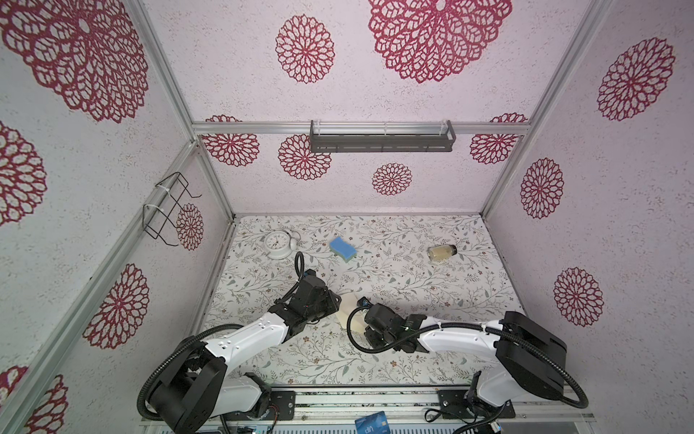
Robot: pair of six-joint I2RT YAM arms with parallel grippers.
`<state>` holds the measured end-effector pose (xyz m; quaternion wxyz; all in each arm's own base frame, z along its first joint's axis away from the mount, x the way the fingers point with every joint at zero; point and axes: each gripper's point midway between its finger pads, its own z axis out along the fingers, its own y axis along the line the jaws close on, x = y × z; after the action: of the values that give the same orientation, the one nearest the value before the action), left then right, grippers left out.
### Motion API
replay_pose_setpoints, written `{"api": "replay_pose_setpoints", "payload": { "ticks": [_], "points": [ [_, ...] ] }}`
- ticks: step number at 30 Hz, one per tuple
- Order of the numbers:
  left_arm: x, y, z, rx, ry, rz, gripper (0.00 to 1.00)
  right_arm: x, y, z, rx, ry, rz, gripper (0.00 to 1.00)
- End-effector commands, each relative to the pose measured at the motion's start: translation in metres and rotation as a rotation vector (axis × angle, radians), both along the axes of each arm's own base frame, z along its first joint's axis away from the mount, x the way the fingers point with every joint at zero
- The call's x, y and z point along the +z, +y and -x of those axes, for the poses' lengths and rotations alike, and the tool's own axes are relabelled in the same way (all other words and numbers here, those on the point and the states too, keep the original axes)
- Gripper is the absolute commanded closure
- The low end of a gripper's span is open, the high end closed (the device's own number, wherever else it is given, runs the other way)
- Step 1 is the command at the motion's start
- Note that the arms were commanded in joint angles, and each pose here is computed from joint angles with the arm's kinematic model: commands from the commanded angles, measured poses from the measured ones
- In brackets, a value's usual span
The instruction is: Fold a paper plane with a square sheet of paper (fold left side to right side)
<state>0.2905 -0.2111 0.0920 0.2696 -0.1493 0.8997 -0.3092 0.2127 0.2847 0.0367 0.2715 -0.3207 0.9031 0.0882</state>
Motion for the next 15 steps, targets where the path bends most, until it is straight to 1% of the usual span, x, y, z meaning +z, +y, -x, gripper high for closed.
{"api": "replay_pose_setpoints", "payload": {
  "ticks": [1,5,7,10,15],
  "points": [
    [0.0004,-0.0007,-0.0041,0.009,-0.005,0.018,0.69,0.0045,0.0032,-0.0076,-0.004,-0.045,0.002,0.75],
    [-0.0007,-0.0029,-0.005,0.0,-0.001,0.018,0.69,0.0019,0.0026,-0.0084,-0.005,-0.047,0.01,0.77],
    [-0.0007,-0.0046,-0.0053,-0.005,0.0,0.021,0.69,0.0015,0.0024,-0.009,-0.006,-0.051,0.012,0.77],
    [-0.0012,-0.0059,-0.0058,-0.009,0.001,0.023,0.7,0.0027,0.0016,-0.0094,-0.006,-0.057,0.013,0.63],
    [-0.0017,-0.0065,-0.006,-0.012,-0.002,0.024,0.7,0.0052,-0.0007,-0.0115,-0.003,-0.075,0.027,0.64]
  ]
}}
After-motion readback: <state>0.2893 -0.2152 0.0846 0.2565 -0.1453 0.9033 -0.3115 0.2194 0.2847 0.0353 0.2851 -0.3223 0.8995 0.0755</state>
